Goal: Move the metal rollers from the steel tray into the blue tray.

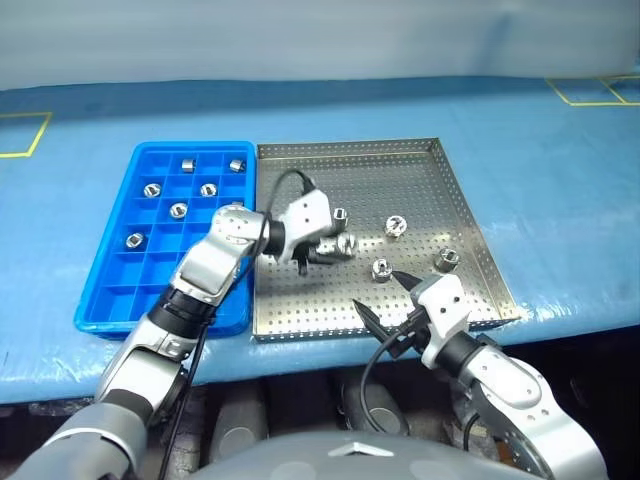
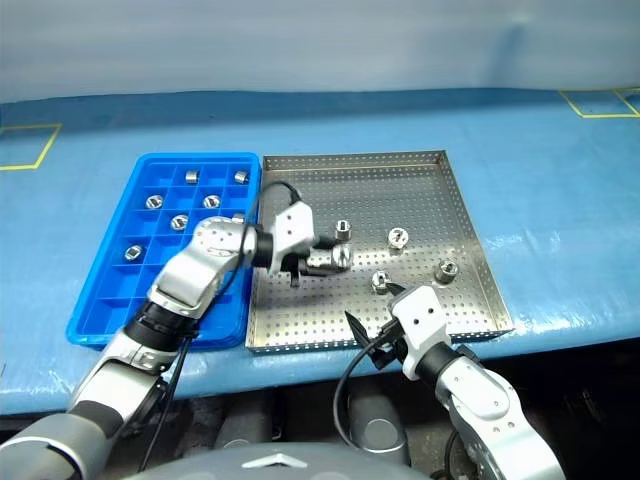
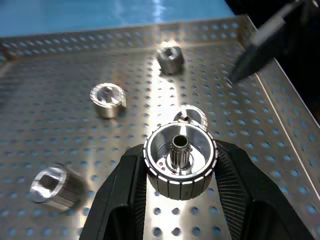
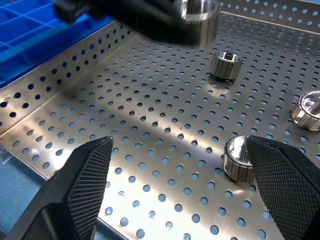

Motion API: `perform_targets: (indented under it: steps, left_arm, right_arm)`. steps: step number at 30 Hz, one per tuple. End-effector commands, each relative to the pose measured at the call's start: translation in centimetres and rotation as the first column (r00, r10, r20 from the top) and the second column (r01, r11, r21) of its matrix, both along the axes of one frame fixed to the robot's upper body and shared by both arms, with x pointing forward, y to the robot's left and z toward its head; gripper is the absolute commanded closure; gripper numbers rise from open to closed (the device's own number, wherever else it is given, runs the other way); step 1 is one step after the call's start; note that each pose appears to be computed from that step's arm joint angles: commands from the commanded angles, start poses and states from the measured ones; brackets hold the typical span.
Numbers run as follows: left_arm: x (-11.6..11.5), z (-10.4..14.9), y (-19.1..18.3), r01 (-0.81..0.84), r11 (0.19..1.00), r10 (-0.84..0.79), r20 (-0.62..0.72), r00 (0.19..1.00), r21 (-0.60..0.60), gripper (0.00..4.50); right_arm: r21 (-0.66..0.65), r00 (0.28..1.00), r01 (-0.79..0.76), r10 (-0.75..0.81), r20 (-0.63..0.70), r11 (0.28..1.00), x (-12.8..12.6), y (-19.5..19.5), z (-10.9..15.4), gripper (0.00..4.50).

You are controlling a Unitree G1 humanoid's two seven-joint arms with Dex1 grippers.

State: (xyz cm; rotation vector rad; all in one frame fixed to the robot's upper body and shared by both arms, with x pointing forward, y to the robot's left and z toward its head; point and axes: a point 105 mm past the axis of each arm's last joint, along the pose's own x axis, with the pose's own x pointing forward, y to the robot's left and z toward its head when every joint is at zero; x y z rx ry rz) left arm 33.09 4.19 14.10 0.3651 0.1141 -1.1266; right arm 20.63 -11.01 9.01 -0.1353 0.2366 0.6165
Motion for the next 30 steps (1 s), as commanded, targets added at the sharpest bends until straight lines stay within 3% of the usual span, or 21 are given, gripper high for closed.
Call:
perform_targets:
  steps: [1,10,17,30]
  left_arm:
    - [1.3,2.0,3.5,-0.259,0.963,0.263,0.049,0.964,-0.072,2.80]
    - [-0.5,1.6,10.9,-0.571,0.820,0.572,0.028,0.820,-0.043,2.80]
    - [-3.2,1.8,16.6,-0.755,0.655,0.755,0.024,0.655,-0.028,2.80]
    - [-8.4,-0.8,18.9,-0.856,0.515,0.857,-0.045,0.513,0.048,2.80]
  right_arm:
    - [0.027,0.997,-0.047,0.046,0.054,0.999,0.6,1.2,1.3,0.00]
    - [0.037,0.984,-0.164,0.160,0.082,0.986,2.1,3.2,2.1,0.00]
    - [0.041,0.973,-0.221,0.217,0.076,0.974,2.4,4.0,2.0,0.00]
    - [0.078,0.872,-0.482,0.470,0.138,0.872,3.2,9.8,3.1,0.00]
